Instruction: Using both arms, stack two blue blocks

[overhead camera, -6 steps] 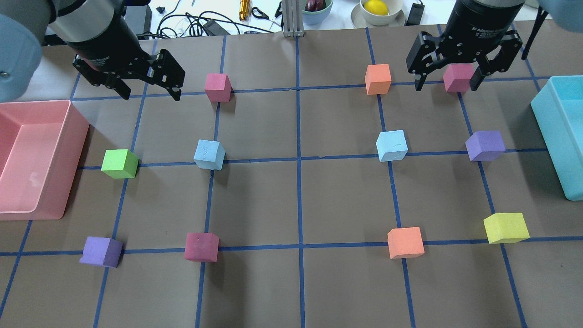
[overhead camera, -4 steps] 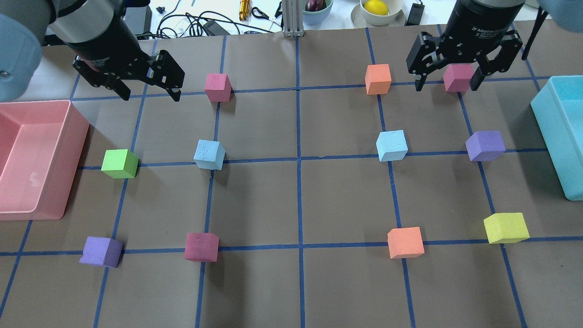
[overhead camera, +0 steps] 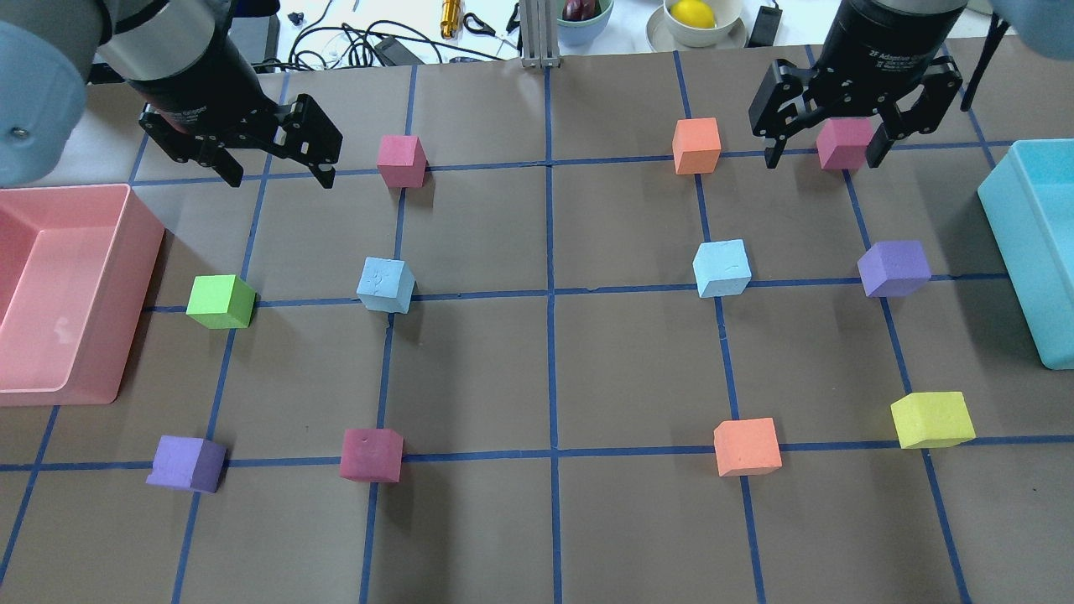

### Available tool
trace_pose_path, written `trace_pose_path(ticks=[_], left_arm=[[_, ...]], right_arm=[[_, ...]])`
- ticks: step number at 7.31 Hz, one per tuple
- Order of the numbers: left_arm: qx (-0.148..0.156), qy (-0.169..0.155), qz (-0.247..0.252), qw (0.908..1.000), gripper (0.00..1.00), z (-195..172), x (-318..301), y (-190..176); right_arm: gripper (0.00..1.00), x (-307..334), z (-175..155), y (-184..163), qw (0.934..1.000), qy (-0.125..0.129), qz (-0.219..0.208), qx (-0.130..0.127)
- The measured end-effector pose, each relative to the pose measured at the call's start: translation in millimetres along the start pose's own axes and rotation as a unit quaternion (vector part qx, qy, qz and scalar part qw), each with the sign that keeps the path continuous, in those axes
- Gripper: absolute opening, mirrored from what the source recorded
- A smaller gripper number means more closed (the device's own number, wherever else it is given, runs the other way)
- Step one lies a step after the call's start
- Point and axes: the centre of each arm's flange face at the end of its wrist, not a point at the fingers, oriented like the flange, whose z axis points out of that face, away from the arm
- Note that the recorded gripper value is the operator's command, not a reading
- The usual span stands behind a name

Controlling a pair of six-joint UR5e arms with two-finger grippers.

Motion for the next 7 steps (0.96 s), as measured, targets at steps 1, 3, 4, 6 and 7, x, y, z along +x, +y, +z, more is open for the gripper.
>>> trace_pose_path(ticks=[1,3,4,6,7], left_arm=[[-0.006,0.001,-0.001,1.0000,1.00,11.7,-0.2,-7.7],[-0.002,0.002,0.001,1.0000,1.00,49.0,-3.0,-39.9],[-0.006,0.002,0.004,1.0000,1.00,72.5,-4.8,-54.3],[-0.025,0.003,0.006,0.9997,1.00,111.5,-7.6,-70.3],[-0.032,0.003,0.006,0.9995,1.00,125.9,-8.0,-75.0]], right_arm=[[1.00,0.1,-0.2,-0.3,1.0000,0.000,0.000,0.001],[1.00,-0.2,0.7,0.1,1.0000,0.000,0.000,-0.001],[1.00,-0.3,3.4,0.0,1.0000,-0.001,0.000,-0.007],[1.00,-0.4,9.5,-5.1,0.9999,-0.001,0.000,-0.010],[1.00,-0.9,22.5,-17.0,0.9999,-0.001,0.001,-0.016]])
